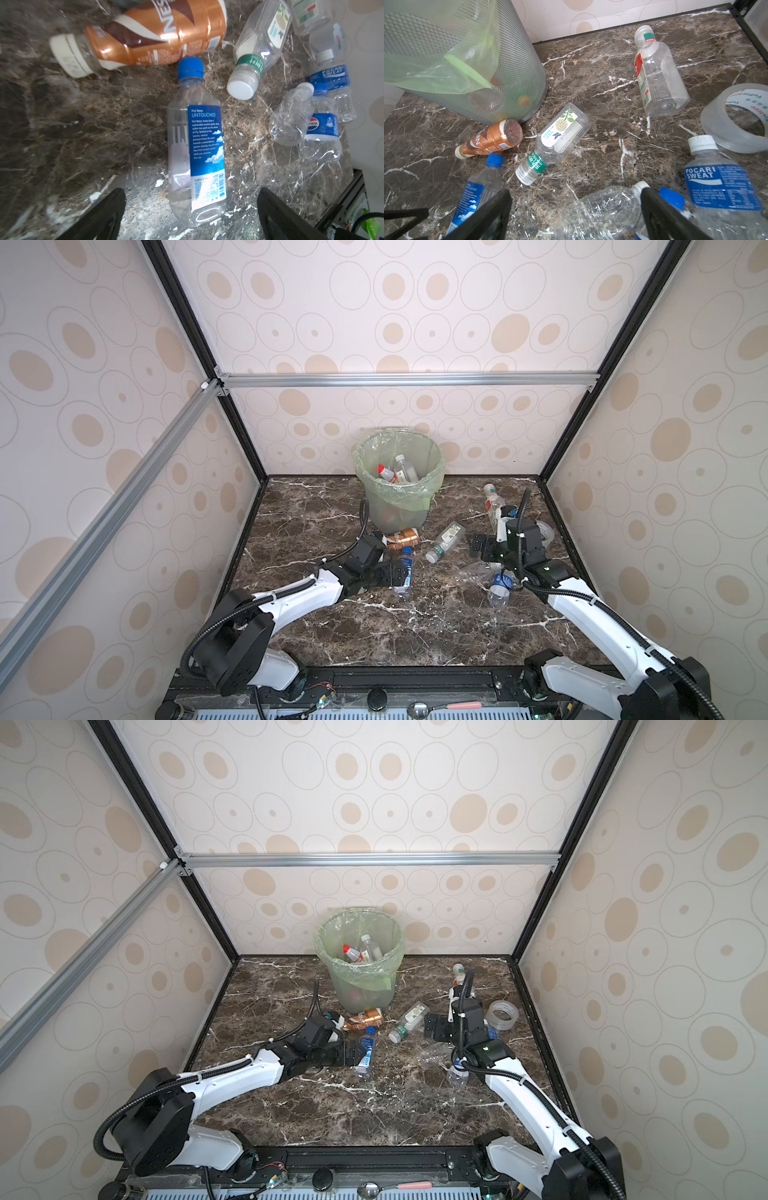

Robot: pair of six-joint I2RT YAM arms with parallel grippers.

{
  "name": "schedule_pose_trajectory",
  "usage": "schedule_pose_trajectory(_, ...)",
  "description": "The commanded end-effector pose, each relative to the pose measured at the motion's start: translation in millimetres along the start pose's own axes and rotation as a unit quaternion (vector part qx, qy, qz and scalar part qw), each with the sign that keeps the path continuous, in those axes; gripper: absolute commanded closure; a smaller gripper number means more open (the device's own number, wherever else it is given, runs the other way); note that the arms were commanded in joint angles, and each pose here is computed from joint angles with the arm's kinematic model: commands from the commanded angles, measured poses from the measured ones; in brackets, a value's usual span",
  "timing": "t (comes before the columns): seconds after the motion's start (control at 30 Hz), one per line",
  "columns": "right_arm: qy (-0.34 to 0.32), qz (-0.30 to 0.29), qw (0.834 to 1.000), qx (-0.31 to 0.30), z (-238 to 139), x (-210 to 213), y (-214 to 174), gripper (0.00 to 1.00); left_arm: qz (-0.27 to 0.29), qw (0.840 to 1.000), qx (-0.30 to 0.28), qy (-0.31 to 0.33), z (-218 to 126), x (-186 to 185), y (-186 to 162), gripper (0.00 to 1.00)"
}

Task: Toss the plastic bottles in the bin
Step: 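Grasp the Fiji bottle with the left gripper while the right gripper moves away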

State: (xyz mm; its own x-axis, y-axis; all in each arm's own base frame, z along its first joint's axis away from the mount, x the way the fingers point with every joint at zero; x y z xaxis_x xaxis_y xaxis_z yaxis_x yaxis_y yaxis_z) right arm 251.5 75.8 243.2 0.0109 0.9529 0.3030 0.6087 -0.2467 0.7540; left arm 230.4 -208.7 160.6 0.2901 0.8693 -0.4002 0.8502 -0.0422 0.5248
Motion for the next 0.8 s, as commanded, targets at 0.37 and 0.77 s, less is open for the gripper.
schedule_pose_trajectory(0.37, 0.015, 0.011, 1.000, 0.007, 0.6, -3.7, 0.1, 0.00, 0.024, 0.998, -0.027, 0.055, 33.9, -16.0, -10.4, 0.07)
schedule_pose_trajectory(0.77, 0.017, 0.024, 1.000, 0.004, 1.6, -9.8, 4.3, 0.00, 0.034, 0.996, -0.024, 0.082, 50.7, -18.2, -25.4, 0.21)
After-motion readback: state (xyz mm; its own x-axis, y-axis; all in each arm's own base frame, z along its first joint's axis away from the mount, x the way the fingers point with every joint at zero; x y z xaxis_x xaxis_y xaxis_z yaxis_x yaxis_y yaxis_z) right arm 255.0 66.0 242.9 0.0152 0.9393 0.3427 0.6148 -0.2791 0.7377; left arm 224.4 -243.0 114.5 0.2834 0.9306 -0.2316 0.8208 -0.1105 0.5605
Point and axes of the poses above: each gripper's point midway between its finger pads, its own z axis out along the fingers, its own x axis along the line the jaws close on, y = z × x, the point moved 10 cm from there along -z, back along the fingers, and after that the axes turned 5 degrees about z, right-handed, at the moved point
